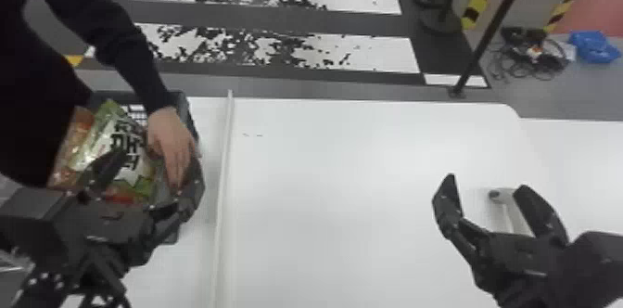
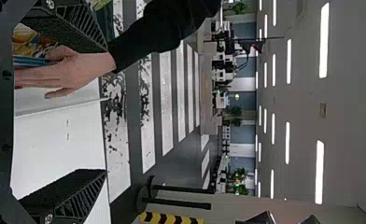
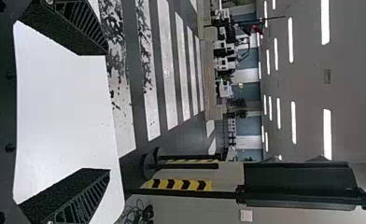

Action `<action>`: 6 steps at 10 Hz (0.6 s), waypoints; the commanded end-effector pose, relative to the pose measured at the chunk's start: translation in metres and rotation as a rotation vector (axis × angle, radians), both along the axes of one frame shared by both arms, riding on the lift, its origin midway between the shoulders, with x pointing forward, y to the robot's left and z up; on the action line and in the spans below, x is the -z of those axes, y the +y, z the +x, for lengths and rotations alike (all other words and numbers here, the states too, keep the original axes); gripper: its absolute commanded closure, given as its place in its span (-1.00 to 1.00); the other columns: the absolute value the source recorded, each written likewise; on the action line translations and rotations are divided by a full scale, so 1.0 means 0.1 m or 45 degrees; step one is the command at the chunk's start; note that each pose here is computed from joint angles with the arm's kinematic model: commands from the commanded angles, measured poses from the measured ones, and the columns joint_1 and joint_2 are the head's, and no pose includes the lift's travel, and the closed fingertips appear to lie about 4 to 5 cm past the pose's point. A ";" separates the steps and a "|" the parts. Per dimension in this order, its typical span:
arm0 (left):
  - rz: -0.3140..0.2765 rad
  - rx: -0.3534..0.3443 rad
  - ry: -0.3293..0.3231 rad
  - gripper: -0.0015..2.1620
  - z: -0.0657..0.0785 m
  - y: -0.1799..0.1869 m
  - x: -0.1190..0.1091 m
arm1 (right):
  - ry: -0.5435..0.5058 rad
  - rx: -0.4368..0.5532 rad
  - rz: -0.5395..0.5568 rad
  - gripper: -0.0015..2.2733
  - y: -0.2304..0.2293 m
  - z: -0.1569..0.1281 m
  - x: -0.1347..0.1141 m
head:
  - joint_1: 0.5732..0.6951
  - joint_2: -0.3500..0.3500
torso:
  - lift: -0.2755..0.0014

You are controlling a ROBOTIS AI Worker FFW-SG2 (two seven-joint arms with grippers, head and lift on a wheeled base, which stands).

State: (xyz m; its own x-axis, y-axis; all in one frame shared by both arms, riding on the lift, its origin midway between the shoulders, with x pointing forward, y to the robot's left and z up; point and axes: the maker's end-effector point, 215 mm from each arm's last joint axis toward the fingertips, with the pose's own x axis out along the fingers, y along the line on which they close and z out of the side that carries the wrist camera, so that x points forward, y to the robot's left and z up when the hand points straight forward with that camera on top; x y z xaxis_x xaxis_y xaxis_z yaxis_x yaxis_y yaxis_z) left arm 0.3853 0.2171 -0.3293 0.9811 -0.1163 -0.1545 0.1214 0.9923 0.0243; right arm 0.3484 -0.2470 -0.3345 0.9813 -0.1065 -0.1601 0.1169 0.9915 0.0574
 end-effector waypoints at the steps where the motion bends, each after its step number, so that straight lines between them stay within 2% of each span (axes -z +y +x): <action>1: 0.001 0.001 0.002 -0.93 0.00 0.00 0.00 | 0.015 -0.006 0.000 -0.99 0.02 0.00 0.03 | 1.00 -0.14 | 0.78; 2: 0.000 -0.001 0.001 -0.93 0.00 0.00 0.00 | 0.002 -0.010 -0.008 -0.99 0.02 0.01 -0.03 | 1.00 -0.13 | 0.78; 3: 0.002 -0.002 0.009 -0.93 -0.01 0.01 0.03 | 0.044 -0.013 -0.015 -0.99 0.02 0.01 0.07 | 1.00 -0.12 | 0.78; 6: 0.002 -0.012 0.012 -0.93 0.00 0.05 0.05 | 0.069 -0.027 -0.013 -0.99 0.07 0.03 0.14 | 1.00 -0.10 | 0.78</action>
